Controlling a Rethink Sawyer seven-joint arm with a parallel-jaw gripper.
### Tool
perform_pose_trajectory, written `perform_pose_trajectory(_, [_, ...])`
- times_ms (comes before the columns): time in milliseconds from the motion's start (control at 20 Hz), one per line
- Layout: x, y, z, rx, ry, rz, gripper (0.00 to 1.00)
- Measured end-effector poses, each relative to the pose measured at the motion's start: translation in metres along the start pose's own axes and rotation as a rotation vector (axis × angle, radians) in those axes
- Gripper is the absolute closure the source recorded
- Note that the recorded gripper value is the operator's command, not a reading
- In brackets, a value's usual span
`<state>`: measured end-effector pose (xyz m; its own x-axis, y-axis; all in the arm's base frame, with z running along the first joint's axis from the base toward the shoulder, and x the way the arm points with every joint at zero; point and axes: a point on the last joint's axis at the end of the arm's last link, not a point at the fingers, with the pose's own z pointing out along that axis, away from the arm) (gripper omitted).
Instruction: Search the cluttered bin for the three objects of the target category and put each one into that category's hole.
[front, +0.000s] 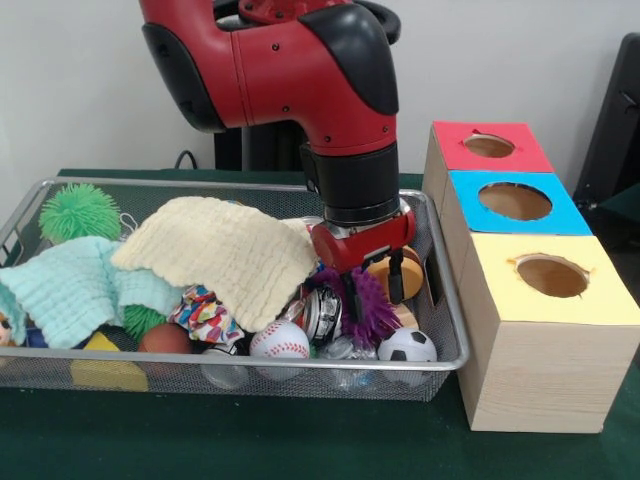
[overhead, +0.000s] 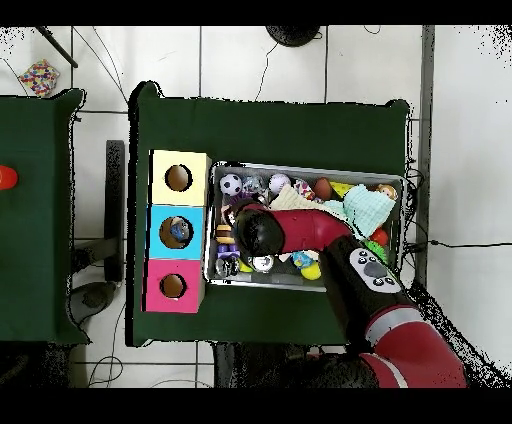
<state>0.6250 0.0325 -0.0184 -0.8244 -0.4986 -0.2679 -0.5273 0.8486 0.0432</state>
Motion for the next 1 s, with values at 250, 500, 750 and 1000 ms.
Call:
perform_pose_trajectory(250, [0.000,0.000,0.000,0.000,0.000,0.001,0.00])
perform_pose_trajectory(500, [0.002,-0.004,0.000,0.002,-0.003,0.008,0.00])
perform_pose_trajectory(750, [0.002,-0.009,0.000,0.016,-0.024,0.015,0.00])
perform_pose_trajectory(1000, [-0.004,-0.017,-0.001,0.050,-0.080,0.021,0.00])
